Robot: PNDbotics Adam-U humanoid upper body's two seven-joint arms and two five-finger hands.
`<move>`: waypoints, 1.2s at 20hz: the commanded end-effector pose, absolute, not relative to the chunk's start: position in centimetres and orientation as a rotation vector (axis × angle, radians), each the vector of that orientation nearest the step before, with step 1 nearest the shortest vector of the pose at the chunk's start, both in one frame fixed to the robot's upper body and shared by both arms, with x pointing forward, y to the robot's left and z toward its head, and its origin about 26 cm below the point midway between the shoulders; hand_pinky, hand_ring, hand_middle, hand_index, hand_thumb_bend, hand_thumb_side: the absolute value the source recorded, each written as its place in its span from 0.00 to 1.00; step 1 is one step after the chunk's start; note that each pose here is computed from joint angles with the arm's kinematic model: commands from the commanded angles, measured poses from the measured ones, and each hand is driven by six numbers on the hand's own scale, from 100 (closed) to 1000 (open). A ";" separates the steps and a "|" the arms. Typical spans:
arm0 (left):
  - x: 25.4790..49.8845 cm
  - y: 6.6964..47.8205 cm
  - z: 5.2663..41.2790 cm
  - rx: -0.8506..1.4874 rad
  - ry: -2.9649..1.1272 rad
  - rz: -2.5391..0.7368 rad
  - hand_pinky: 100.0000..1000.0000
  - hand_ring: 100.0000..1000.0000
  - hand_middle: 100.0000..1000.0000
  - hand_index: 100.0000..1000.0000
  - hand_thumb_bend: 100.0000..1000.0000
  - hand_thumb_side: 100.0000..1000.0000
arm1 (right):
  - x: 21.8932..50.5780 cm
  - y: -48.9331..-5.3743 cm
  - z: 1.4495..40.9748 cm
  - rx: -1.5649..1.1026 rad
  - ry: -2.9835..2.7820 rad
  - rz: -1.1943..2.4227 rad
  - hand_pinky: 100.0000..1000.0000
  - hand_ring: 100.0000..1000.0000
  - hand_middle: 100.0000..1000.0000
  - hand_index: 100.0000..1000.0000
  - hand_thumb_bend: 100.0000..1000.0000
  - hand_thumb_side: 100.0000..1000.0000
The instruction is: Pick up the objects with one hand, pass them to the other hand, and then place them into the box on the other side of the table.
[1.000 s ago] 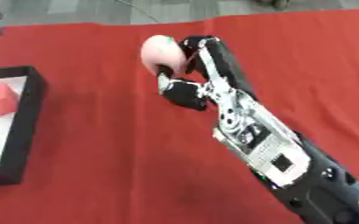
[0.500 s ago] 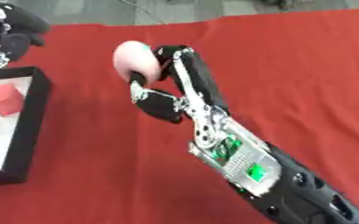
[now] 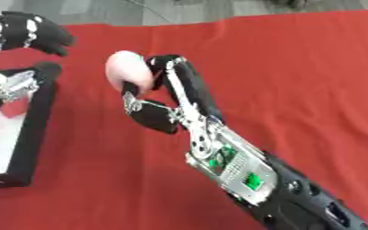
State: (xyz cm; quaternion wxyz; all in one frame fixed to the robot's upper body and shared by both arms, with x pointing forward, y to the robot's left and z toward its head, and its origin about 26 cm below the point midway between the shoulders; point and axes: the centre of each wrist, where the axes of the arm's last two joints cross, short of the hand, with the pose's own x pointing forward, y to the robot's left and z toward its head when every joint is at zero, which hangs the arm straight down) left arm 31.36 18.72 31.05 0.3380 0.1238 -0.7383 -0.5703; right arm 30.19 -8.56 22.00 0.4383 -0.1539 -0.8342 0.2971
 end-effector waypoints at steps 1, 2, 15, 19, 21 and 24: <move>31.5 18.6 31.5 0.409 -1.926 -1.521 0.84 0.77 0.79 0.82 0.23 0.54 | 29.9 -7.9 22.7 -0.360 -2.123 0.766 0.66 0.51 0.47 0.52 0.00 0.12; 31.6 18.5 31.4 0.424 -1.919 -1.530 0.84 0.77 0.79 0.82 0.24 0.54 | 29.8 -7.7 22.7 -0.352 -2.127 0.777 0.66 0.51 0.47 0.52 0.00 0.12; 32.9 17.5 30.3 0.532 -1.860 -1.581 0.84 0.78 0.79 0.83 0.28 0.51 | 29.5 -6.8 22.6 -0.272 -2.176 0.887 0.66 0.51 0.47 0.52 0.00 0.09; 33.0 17.4 30.1 0.530 -1.858 -1.583 0.82 0.76 0.76 0.80 0.20 0.50 | 29.5 -6.9 22.6 -0.256 -2.182 0.900 0.66 0.51 0.47 0.52 0.00 0.10; 33.0 17.3 30.0 0.528 -1.863 -1.577 0.80 0.73 0.69 0.72 0.03 0.44 | 29.5 -6.9 22.6 -0.253 -2.181 0.901 0.66 0.51 0.47 0.52 0.00 0.10; 33.0 17.2 30.0 0.524 -1.883 -1.564 0.77 0.67 0.60 0.64 0.00 0.36 | 29.5 -6.9 22.6 -0.248 -2.179 0.905 0.66 0.51 0.47 0.52 0.00 0.10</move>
